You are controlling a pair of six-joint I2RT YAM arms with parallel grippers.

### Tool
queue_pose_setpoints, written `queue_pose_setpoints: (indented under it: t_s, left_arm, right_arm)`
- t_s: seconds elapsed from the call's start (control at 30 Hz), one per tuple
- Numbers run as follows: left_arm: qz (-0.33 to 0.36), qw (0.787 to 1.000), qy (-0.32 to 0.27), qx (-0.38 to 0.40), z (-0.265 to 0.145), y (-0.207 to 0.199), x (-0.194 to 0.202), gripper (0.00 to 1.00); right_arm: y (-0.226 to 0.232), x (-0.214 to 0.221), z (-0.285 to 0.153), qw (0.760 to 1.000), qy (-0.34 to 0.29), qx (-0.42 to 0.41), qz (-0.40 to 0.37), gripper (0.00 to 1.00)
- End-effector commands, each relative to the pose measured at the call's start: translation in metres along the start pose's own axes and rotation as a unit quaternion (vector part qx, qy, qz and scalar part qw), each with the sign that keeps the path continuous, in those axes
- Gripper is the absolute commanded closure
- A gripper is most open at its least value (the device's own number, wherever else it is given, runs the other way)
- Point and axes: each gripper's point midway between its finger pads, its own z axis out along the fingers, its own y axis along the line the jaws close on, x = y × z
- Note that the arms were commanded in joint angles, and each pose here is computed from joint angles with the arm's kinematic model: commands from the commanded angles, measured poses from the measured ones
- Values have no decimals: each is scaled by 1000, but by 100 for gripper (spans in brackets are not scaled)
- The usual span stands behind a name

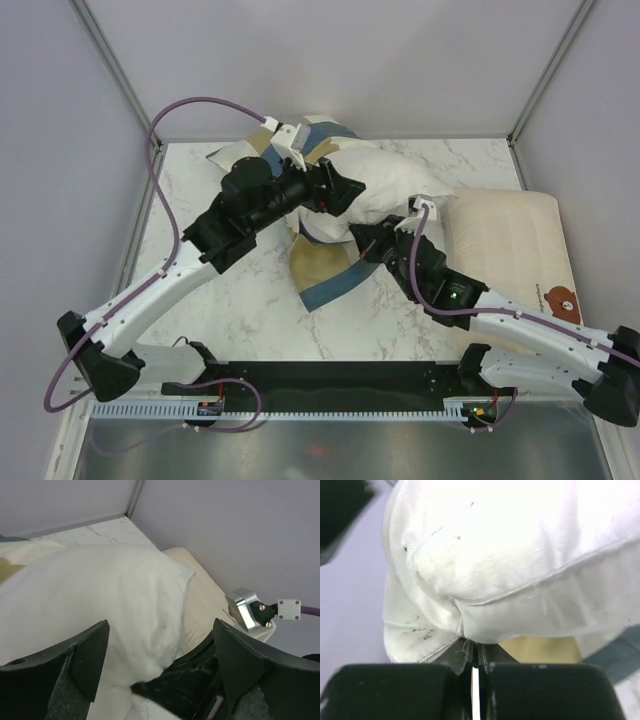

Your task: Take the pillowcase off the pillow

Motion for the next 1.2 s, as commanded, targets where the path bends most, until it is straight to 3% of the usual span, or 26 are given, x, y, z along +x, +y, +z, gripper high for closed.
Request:
queue_pose_setpoints:
  t_s: [0.0,0.13,0.37,0.6,0.77,0.83,1.0,1.03,1.07,1.13,1.17]
  left_arm:
    - [42,997,-43,-51,-33,22,-24,8]
    - [40,991,-58,-118,-42,57,-13,7]
    - [43,986,16,-162,-3,94,46,1]
    - [64,971,21,-231,5,129,62,1]
    - [72,967,5,-246,-4,138,65,4]
    - [70,971,-10,-227,-2,134,66,4]
    - [61,983,17,-172,14,117,81,4]
    - [62,985,19,-161,16,113,81,6]
    - [65,986,24,-150,19,109,83,23]
    - [70,985,30,-152,22,111,87,47]
    - [72,984,32,-157,22,114,88,72]
  right_arm:
    - [-22,-42,-23,996,-74,39,11,100]
    - [-42,-48,-47,996,-75,56,3,100]
    - [-52,-46,-68,997,-57,53,2,100]
    - [-67,-49,-83,996,-64,63,13,100]
    - [-82,-60,-97,992,-85,87,14,100]
    - [-82,-63,-101,992,-88,84,17,100]
    - [-81,-62,-100,993,-81,86,10,100]
    - [-80,-59,-97,993,-76,87,6,100]
    - [-81,-60,-97,993,-76,89,6,100]
    - [-83,-59,-95,992,-78,97,2,100]
    - [-83,-60,-95,992,-80,98,0,100]
